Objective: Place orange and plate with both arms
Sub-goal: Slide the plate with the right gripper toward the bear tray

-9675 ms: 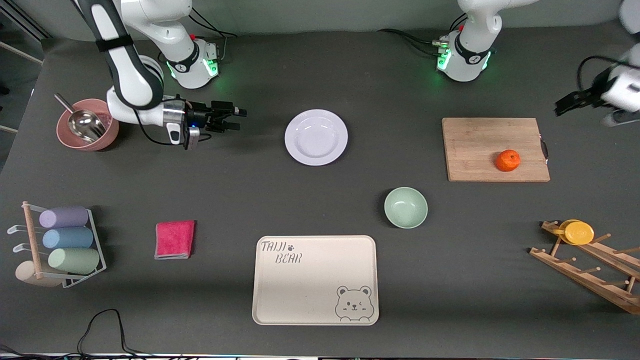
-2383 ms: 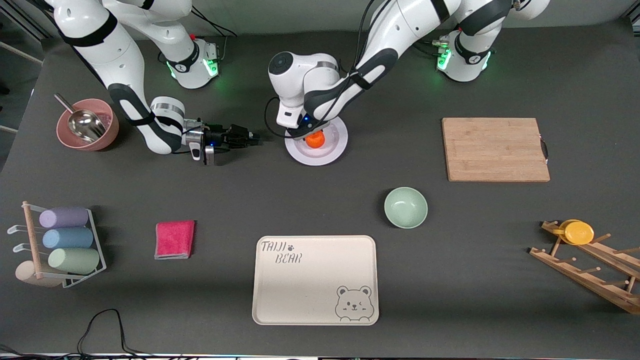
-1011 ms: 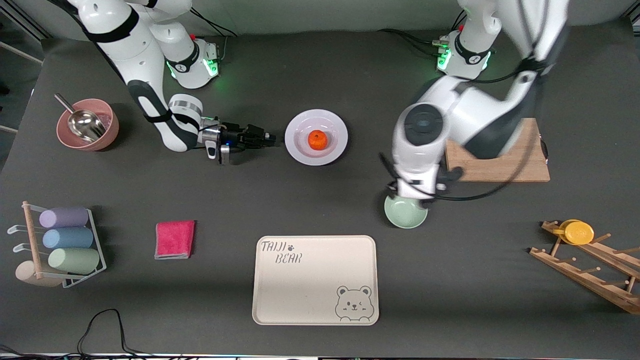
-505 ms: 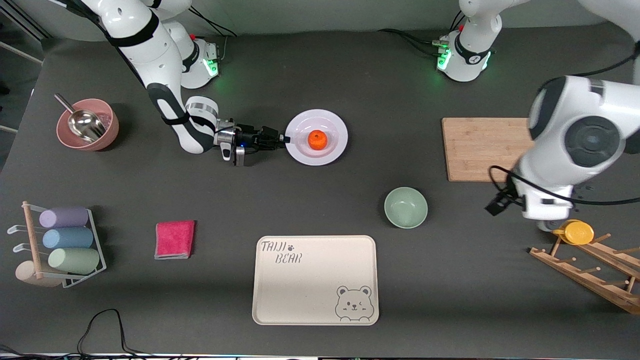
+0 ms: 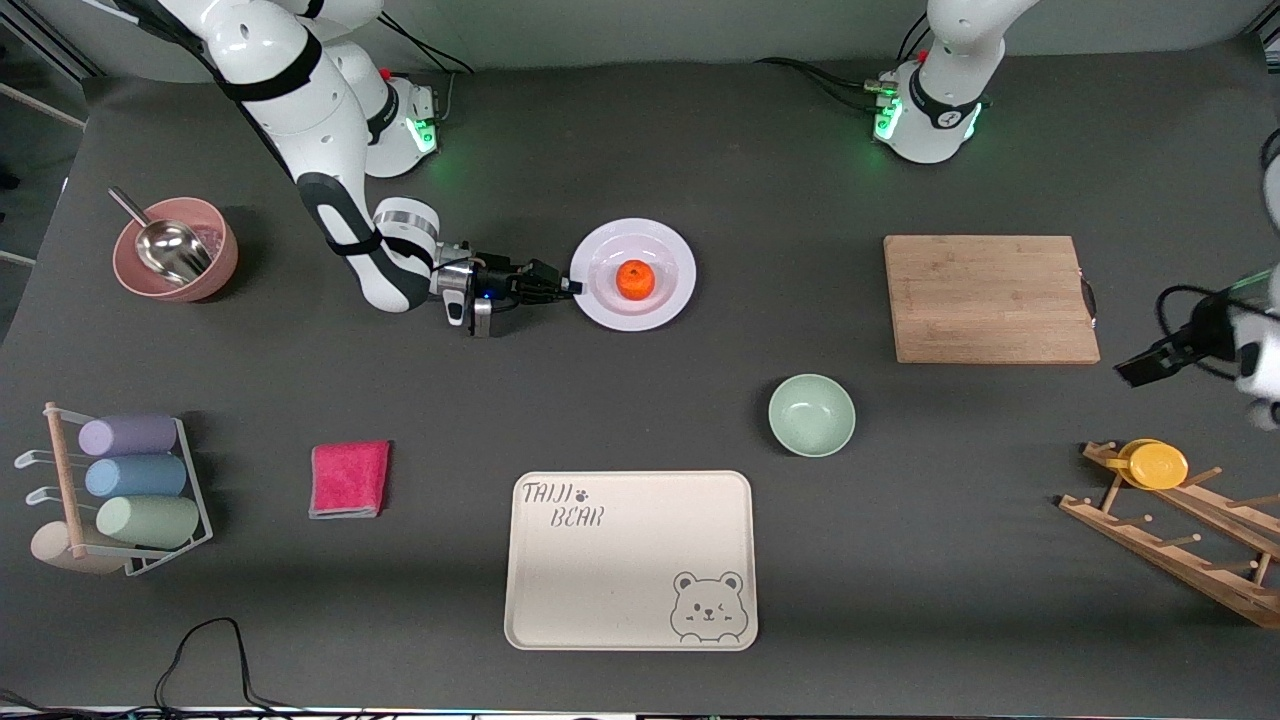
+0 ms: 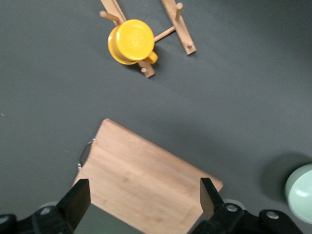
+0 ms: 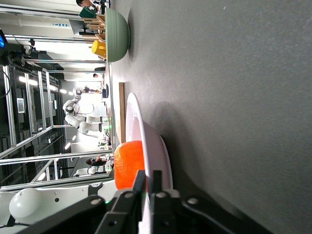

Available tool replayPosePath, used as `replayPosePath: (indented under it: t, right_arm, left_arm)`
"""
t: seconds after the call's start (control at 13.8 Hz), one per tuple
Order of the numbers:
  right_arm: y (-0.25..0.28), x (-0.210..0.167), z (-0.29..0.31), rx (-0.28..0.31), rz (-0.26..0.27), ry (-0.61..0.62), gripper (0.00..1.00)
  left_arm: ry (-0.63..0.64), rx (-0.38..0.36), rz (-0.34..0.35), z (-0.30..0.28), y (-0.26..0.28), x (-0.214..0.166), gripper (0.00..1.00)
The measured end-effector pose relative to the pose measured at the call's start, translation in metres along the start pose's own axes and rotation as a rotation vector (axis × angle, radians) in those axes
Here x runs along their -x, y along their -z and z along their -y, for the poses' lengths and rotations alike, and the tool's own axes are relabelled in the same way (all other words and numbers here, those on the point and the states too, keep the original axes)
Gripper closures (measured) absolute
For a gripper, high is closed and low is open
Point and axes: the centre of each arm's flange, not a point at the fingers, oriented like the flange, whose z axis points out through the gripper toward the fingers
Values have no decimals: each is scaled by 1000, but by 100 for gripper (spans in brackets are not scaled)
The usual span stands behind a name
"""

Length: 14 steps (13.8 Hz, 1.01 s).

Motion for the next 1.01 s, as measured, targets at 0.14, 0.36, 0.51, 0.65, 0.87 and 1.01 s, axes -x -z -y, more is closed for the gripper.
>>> replayPosePath:
  t: [0.14, 0.36, 0.51, 0.65, 0.87, 1.01]
  right_arm:
    - [-1, -2, 1, -4, -1, 4, 96]
    - [-3, -10, 9, -16, -8, 24, 96]
    - [-2, -24, 28, -37, -24, 65, 96]
    - [1, -40, 60, -67, -47, 124, 96]
    - [13, -58, 107, -104, -72, 204, 96]
    - [27, -68, 128, -112, -62, 196, 96]
  left_arm:
    - [-69, 56, 6, 32, 6, 8, 0]
    - [-127, 79, -14, 27, 5, 43, 0]
    - [-164, 85, -29, 0, 4, 71, 0]
    - [-190, 79, -54, -14, 15, 84, 0]
    - [-196, 81, -71, -16, 42, 85, 0]
    - [-222, 85, -79, -24, 64, 88, 0]
